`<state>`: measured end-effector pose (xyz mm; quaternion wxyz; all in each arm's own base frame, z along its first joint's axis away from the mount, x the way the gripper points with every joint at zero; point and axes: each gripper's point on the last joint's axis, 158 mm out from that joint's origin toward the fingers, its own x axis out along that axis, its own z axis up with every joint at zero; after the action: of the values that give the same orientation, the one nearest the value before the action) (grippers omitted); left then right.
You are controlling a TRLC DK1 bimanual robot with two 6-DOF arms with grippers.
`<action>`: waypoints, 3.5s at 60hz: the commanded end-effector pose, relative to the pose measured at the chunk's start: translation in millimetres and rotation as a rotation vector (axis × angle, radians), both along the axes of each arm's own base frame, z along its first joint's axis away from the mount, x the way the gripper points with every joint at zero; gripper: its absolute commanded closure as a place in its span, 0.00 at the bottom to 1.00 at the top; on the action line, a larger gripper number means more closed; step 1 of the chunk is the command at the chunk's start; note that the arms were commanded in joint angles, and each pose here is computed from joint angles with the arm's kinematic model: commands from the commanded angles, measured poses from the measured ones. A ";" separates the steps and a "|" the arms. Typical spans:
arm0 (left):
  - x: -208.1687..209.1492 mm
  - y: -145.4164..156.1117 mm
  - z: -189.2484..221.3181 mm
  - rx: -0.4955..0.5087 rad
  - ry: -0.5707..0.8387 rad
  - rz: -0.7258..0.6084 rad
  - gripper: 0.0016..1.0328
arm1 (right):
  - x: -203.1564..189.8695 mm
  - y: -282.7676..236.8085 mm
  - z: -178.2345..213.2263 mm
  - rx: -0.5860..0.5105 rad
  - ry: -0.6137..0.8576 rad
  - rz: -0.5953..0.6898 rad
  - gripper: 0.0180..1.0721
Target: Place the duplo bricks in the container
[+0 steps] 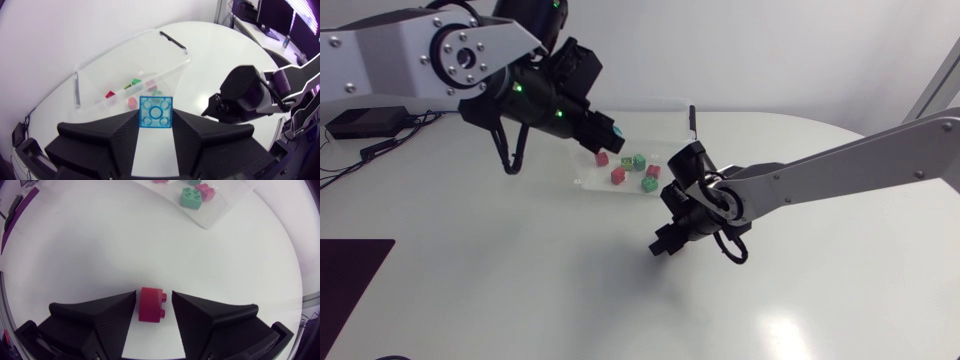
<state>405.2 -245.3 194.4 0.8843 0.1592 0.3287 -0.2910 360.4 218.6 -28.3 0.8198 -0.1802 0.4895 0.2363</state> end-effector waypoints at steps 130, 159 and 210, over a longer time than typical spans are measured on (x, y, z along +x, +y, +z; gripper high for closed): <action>8.0 125.1 79.9 -0.199 -0.305 0.399 0.05 | 180.0 22.3 179.4 0.178 -0.335 -0.204 0.41; -35.4 168.6 81.0 -0.167 -0.352 0.479 0.05 | 131.6 -46.7 238.8 0.171 -0.460 -0.295 0.05; -118.8 242.7 73.5 -0.117 -0.525 0.611 0.05 | -22.3 -227.9 229.9 0.046 -0.666 -0.527 0.05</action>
<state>291.1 -9.1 280.1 0.9927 0.0633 0.1028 0.0083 348.4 -2.4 208.6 0.9699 -0.0851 0.2257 -0.0346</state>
